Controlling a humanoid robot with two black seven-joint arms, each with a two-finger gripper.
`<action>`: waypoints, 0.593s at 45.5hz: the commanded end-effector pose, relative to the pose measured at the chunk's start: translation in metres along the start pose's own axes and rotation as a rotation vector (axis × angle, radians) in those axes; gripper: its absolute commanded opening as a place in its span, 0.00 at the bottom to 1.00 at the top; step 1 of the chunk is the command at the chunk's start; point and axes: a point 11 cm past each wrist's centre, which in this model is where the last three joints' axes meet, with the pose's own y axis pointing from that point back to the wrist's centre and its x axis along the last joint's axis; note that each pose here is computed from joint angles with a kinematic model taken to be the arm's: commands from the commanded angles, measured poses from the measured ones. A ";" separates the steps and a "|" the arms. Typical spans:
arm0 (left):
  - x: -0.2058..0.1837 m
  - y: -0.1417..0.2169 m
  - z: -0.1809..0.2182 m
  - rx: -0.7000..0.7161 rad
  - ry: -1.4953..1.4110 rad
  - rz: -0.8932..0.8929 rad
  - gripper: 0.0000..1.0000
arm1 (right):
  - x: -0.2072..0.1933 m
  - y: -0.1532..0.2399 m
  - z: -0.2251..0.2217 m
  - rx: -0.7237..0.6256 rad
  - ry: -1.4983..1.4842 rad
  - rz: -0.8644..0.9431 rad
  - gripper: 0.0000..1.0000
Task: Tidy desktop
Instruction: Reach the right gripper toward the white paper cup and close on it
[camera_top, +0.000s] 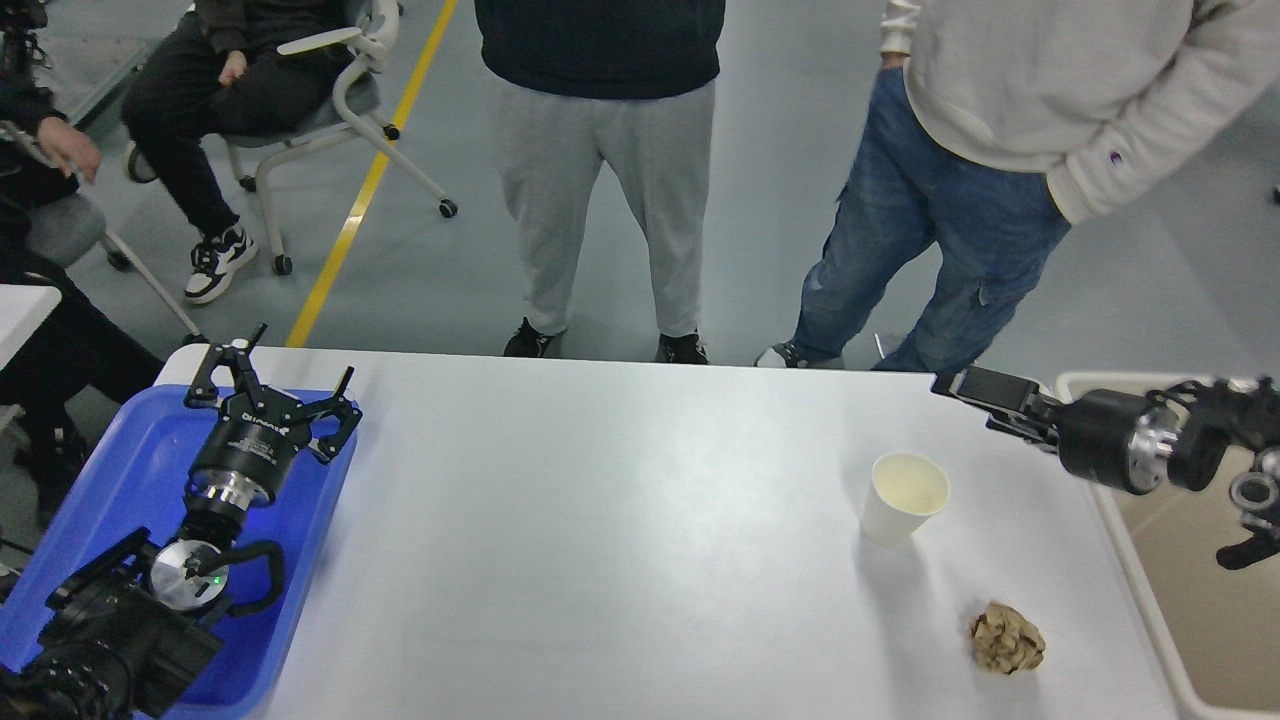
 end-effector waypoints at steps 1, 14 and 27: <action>0.000 0.000 0.000 0.000 0.000 -0.001 1.00 | -0.023 -0.016 0.009 -0.105 0.215 -0.175 0.99; 0.000 0.000 0.000 0.002 0.000 -0.001 1.00 | -0.034 -0.045 0.025 -0.152 0.274 -0.182 1.00; 0.000 0.000 0.000 0.000 0.000 -0.001 1.00 | -0.038 -0.052 0.035 -0.173 0.282 -0.160 1.00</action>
